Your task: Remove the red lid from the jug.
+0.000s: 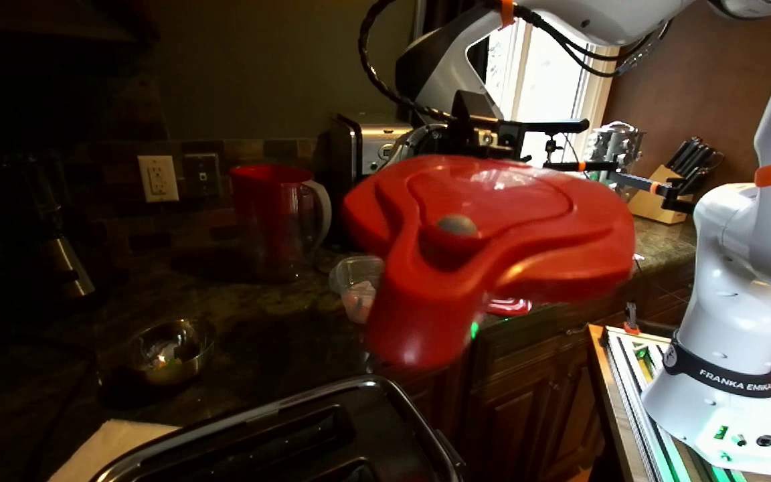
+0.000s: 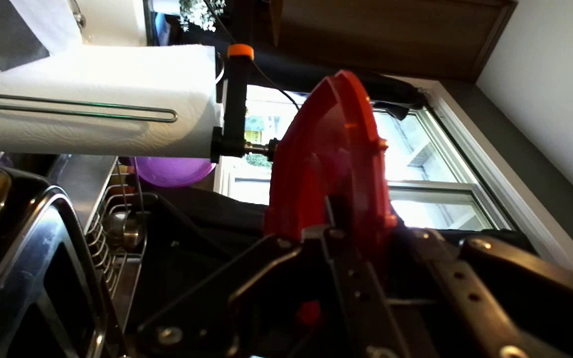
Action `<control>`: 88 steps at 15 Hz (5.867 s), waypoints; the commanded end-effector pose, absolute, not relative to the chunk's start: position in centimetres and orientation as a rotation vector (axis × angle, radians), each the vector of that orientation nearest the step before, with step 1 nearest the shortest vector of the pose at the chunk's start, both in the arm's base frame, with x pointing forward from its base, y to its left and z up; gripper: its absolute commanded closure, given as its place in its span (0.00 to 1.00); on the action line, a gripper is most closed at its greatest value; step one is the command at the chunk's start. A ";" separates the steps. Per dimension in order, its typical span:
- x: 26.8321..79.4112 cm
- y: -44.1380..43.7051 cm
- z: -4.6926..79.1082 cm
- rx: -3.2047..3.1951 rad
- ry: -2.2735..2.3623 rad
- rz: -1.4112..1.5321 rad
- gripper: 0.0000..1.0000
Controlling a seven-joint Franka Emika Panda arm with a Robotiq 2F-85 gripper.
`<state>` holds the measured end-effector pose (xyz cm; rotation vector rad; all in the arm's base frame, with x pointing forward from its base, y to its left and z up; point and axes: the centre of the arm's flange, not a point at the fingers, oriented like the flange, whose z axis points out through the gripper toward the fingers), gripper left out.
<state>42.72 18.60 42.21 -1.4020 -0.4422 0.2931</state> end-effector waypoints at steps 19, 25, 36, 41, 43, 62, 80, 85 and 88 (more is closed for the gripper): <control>44.6 23.8 36.5 -1.545 -0.377 0.034 0.95; 44.2 25.6 35.2 -1.533 -0.404 0.024 0.95; 44.7 25.7 33.2 -1.608 -0.263 -0.036 0.95; 44.6 25.5 32.7 -1.617 -0.261 -0.018 0.95; 44.3 25.6 32.7 -1.616 -0.269 -0.008 0.95; 44.7 21.0 37.6 -1.969 -0.377 -0.238 0.00; 43.3 20.9 39.3 -2.165 -0.312 -0.235 0.00; 44.2 20.2 38.3 -2.161 -0.248 -0.202 0.00; 44.1 19.8 38.1 -2.167 -0.227 -0.193 0.00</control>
